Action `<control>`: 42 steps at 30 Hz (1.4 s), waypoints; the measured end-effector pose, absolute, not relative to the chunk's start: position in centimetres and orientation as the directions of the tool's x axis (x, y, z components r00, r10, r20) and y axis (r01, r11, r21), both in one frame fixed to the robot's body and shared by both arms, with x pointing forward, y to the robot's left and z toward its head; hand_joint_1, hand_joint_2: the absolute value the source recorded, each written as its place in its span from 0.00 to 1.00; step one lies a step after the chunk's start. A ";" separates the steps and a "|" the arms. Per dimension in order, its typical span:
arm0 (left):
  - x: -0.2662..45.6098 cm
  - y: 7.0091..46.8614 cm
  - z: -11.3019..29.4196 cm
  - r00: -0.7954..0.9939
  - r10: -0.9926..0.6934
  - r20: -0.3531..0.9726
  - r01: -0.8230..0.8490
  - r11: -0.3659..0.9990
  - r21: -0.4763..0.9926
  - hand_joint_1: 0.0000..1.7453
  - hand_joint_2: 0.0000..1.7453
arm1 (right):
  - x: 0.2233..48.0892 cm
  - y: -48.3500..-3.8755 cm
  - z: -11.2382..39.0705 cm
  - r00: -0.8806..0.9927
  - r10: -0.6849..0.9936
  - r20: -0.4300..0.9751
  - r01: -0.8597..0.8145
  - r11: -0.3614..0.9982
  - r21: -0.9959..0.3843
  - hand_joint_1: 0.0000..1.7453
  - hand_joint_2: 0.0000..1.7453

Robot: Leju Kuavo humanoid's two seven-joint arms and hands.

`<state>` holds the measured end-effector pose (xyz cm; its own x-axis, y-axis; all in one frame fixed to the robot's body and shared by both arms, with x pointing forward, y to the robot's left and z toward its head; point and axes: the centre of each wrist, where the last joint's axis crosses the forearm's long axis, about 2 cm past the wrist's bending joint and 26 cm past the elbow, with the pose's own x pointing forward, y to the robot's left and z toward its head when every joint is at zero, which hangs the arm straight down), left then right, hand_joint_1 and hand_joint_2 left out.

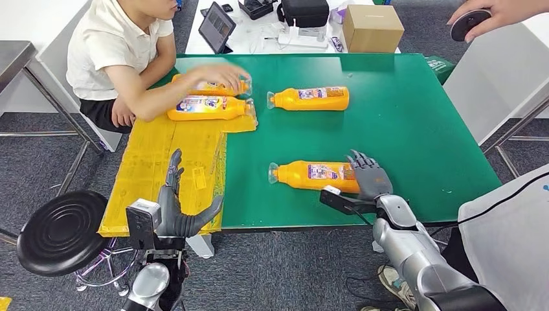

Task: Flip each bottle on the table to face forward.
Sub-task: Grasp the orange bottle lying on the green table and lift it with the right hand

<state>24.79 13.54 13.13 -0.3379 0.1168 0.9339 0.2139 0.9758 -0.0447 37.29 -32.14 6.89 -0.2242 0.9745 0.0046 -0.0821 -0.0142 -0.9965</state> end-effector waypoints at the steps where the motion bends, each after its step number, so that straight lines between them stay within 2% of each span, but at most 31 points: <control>1: 24.8 13.5 13.1 -0.338 0.116 0.934 0.213 0.976 -0.044 0.00 1.00 | 37.3 -32.1 6.9 -0.218 0.976 0.005 -0.084 -0.014 -0.996 0.00 1.00; 15: 25.1 13.5 12.7 -0.311 0.099 0.945 0.212 0.977 -0.033 0.00 1.00 | 38.0 -31.4 7.2 -0.115 0.993 0.039 -0.198 0.016 -0.980 0.00 1.00; 16: 25.1 13.5 12.6 -0.308 0.098 0.946 0.213 0.977 -0.032 0.00 1.00 | 38.0 -31.4 7.2 -0.108 0.993 0.054 -0.211 0.030 -0.977 0.20 1.00; 19: 25.4 13.3 12.5 -0.297 0.101 0.950 0.221 0.975 -0.034 0.00 1.00 | 37.9 -31.3 6.9 -0.095 0.988 0.118 -0.253 0.091 -0.963 0.94 1.00; 20: 25.6 13.3 12.5 -0.295 0.103 0.950 0.226 0.974 -0.036 0.00 1.00 | 37.9 -31.2 6.8 -0.090 0.986 0.143 -0.265 0.115 -0.957 0.99 1.00; 27: 26.9 12.8 12.7 -0.280 0.124 0.952 0.238 0.970 -0.057 0.00 1.00 | 37.9 -31.4 6.7 -0.053 0.972 0.228 -0.277 0.204 -0.939 1.00 1.00; 42: 27.3 12.8 12.8 -0.286 0.132 0.949 0.240 0.969 -0.062 0.00 1.00 | 37.5 -32.0 6.2 -0.053 0.957 0.285 -0.331 0.252 -0.909 1.00 1.00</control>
<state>27.29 12.80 12.76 -0.2858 0.1318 0.9492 0.2398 0.9688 -0.0623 37.53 -31.96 6.20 -0.0534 0.9571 0.2847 -0.3312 0.2521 -0.9093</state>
